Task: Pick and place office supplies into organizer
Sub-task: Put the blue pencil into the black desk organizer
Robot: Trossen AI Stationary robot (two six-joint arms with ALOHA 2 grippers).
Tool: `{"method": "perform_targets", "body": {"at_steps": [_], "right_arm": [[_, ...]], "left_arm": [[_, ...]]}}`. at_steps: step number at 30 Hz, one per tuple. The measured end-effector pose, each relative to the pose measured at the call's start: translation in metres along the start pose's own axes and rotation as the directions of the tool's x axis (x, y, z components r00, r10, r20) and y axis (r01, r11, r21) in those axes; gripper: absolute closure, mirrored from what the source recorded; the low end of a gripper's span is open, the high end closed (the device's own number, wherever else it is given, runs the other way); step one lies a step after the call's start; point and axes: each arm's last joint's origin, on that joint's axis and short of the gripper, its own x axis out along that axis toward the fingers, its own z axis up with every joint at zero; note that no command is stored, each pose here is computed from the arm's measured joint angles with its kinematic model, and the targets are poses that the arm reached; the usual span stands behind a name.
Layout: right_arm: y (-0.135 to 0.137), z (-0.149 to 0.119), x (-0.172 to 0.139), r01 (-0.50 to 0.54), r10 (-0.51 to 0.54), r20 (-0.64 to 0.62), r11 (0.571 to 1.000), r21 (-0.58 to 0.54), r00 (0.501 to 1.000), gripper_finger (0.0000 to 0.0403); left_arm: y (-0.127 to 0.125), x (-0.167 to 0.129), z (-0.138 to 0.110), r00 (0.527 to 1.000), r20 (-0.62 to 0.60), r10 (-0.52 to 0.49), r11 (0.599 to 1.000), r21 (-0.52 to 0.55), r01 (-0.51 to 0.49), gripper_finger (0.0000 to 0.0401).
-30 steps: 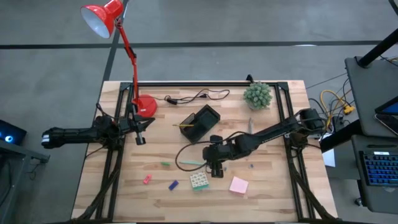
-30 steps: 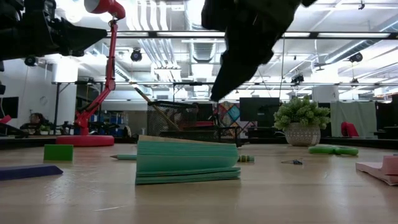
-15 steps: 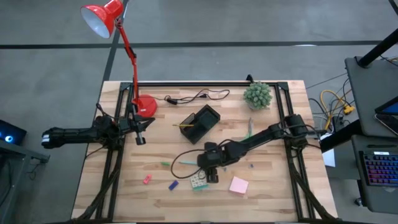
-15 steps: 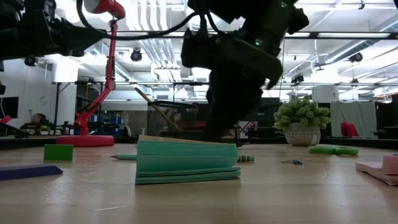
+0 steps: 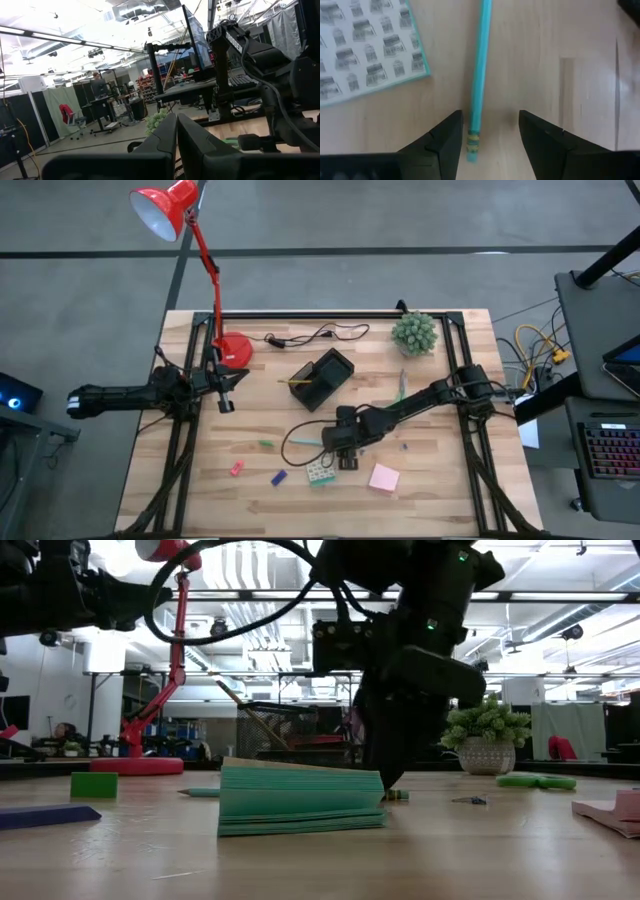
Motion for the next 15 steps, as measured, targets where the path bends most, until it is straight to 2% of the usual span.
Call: {"method": "perform_targets", "body": {"at_steps": [10, 15], "right_arm": [[-0.0006, -0.0052, -0.001, -0.085, 0.085, -0.075, 0.996, 0.004, 0.994, 0.0221], [-0.0028, -0.0063, -0.0011, -0.099, 0.1, -0.096, 0.995, 0.01, 0.99, 0.0242]], "left_arm": [[0.0001, 0.0, 0.0001, 1.0, 0.001, 0.0, 1.0, 0.0, 0.0, 0.0401], [0.0, 0.0, 0.0001, 1.0, 0.001, 0.0, 1.0, 0.0, 0.0, 0.0401]]}}
